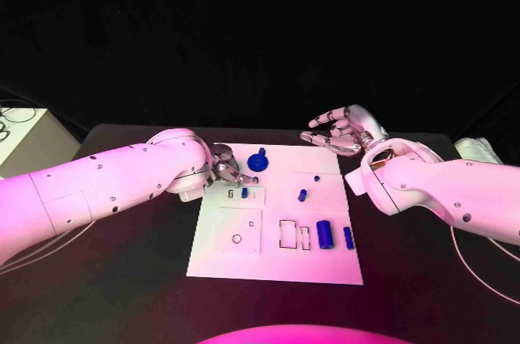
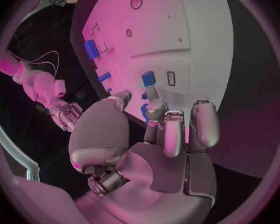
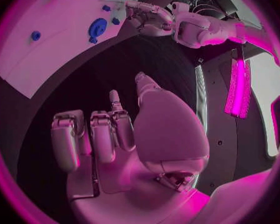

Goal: Assemble the parts on the task board

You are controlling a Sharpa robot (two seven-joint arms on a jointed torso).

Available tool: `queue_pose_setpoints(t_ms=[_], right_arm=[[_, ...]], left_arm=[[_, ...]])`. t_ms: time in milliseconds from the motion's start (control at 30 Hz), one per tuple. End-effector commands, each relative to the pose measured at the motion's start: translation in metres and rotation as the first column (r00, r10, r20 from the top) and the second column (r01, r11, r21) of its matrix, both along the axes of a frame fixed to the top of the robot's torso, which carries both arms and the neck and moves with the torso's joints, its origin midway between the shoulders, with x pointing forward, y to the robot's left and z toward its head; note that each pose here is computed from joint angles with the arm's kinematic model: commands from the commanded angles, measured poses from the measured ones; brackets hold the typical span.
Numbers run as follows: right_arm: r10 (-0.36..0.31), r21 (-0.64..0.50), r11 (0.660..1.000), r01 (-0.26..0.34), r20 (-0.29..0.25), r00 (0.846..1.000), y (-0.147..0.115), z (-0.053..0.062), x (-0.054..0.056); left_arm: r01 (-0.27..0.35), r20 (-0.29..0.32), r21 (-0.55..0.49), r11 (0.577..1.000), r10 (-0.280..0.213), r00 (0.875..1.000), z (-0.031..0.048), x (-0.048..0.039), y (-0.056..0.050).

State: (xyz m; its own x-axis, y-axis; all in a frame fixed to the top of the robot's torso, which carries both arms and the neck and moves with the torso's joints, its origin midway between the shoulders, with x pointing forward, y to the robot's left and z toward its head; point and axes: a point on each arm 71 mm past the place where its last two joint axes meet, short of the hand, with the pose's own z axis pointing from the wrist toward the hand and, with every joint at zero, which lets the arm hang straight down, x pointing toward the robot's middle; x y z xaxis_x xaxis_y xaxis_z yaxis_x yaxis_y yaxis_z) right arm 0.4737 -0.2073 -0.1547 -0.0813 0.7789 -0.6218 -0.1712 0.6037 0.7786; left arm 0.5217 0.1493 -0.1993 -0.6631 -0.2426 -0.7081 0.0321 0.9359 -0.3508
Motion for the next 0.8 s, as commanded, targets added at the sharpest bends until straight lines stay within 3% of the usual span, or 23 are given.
queue_pose_setpoints(t_ms=[33, 267, 467, 800], right_arm=[[0.014, -0.006, 1.0, -0.014, 0.009, 1.0, 0.001, 0.0, 0.0], [0.011, -0.007, 1.0, -0.011, 0.007, 1.0, -0.001, 0.0, 0.0], [0.007, -0.009, 1.0, -0.007, 0.005, 1.0, -0.003, -0.001, 0.001], [0.011, -0.01, 1.0, -0.011, 0.003, 1.0, -0.001, -0.001, 0.002]], left_arm=[[-0.019, 0.015, -0.054, 0.998, 0.02, 1.0, 0.0068, 0.0008, -0.001], [-0.047, 0.028, -0.066, 0.997, 0.049, 0.998, 0.0199, 0.0105, 0.012], [-0.097, 0.037, -0.077, 0.992, 0.1, 0.994, 0.0339, 0.0301, 0.03], [-0.131, 0.034, -0.049, 0.99, 0.133, 0.991, 0.0449, 0.0548, 0.036]])
